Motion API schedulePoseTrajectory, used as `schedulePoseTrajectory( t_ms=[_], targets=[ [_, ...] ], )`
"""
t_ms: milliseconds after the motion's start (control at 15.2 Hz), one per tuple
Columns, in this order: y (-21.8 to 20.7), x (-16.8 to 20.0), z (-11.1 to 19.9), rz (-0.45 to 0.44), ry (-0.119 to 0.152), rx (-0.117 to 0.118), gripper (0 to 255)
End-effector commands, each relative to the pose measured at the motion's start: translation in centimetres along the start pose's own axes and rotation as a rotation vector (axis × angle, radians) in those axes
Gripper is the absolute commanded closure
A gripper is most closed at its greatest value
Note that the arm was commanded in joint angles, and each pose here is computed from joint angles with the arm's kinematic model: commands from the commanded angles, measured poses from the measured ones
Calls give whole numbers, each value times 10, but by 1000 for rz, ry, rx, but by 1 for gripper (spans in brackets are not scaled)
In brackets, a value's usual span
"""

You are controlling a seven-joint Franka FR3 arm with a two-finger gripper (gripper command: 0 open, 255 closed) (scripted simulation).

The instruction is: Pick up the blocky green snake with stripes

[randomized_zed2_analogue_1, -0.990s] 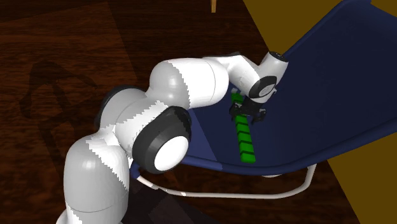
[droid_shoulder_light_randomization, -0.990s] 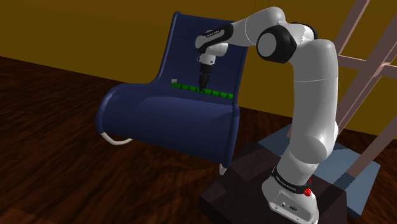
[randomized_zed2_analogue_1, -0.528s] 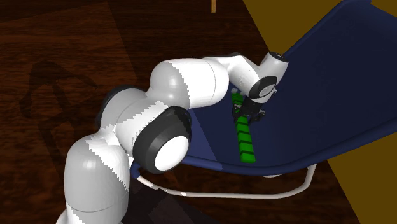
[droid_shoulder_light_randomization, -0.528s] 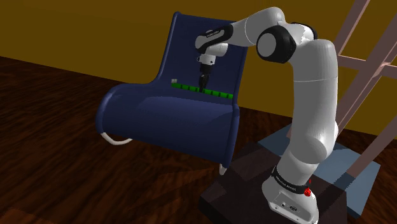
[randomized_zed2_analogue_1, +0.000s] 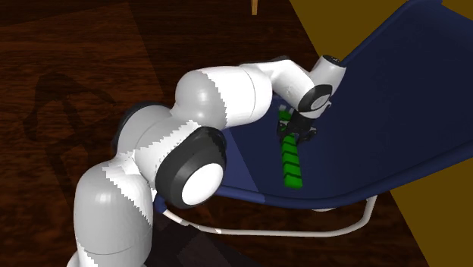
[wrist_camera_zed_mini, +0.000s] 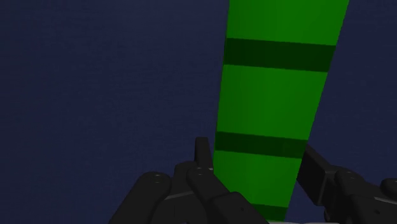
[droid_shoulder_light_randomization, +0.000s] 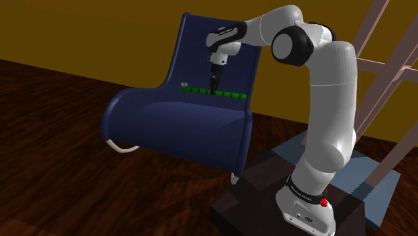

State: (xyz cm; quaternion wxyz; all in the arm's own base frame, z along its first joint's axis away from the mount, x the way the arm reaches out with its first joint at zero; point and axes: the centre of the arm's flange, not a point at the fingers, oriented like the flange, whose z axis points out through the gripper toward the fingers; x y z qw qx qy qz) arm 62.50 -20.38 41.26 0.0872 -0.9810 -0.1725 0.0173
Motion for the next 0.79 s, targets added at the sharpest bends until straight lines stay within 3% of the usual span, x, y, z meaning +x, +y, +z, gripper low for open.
schedulePoseTrajectory(
  t_ms=[0, 726],
  targets=[
    [-2, 0, -11, 0, 0, 0, 255],
    [-10, 0, -59, 0, 0, 0, 255]
  ],
)
